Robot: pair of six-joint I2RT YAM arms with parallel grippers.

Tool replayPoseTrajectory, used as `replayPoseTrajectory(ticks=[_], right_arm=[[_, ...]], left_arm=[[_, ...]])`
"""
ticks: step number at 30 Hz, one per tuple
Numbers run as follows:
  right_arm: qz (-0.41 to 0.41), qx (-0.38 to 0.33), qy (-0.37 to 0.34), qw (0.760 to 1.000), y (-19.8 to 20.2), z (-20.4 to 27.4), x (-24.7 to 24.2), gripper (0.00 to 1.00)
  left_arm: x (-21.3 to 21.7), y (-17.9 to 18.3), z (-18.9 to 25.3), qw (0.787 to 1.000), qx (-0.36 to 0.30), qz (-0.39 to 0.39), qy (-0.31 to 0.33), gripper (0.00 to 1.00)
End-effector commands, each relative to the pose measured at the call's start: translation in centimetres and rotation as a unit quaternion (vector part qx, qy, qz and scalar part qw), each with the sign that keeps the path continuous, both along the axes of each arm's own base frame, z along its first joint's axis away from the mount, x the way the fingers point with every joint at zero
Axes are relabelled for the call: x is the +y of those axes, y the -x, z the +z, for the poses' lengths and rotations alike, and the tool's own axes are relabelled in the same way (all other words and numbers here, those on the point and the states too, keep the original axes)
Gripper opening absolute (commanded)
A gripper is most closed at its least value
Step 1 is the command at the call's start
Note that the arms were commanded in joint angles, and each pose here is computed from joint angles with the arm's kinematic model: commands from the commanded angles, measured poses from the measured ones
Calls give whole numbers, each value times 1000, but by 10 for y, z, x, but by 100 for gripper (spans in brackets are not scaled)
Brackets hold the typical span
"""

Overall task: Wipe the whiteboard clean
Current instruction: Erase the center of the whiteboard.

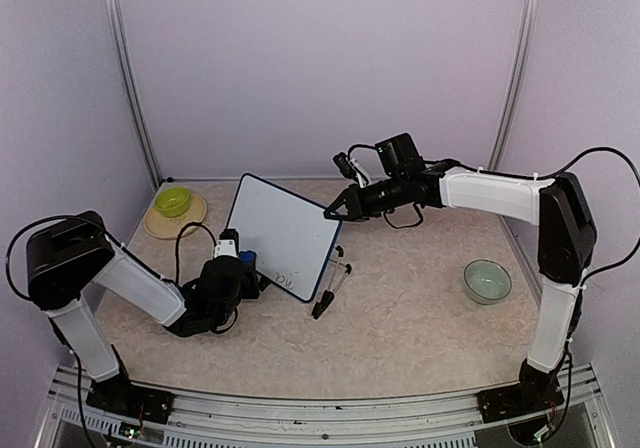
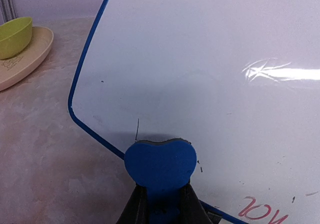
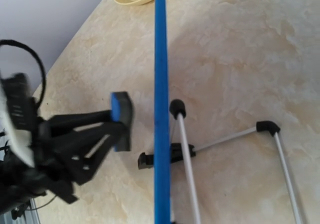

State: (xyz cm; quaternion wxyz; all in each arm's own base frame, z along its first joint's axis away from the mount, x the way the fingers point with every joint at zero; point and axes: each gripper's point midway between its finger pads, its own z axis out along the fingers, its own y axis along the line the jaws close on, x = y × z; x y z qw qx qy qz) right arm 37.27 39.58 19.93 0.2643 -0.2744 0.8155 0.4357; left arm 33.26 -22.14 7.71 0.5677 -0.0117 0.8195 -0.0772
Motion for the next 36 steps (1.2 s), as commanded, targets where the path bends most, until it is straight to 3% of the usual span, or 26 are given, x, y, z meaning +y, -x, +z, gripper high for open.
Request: replayPoseTrajectory(ticks=[1, 10, 18, 24, 36], right_arm=[[-6, -48, -17, 999, 0, 38, -14, 0], [-15, -34, -7, 999, -2, 20, -25, 0], [-23, -30, -8, 999, -8, 18, -34, 0], [-33, -54, -19, 998, -6, 47, -46, 0], [-40, -47, -20, 998, -1, 42, -61, 0]], left_arm=[[-18, -9, 6, 1000, -14, -21, 4, 10], [-37, -19, 20, 999, -27, -39, 13, 10], [-70, -6, 40, 993, -44, -102, 45, 10], [-84, 4, 33, 991, -40, -120, 36, 10], [-86, 7, 12, 992, -35, -121, 15, 10]])
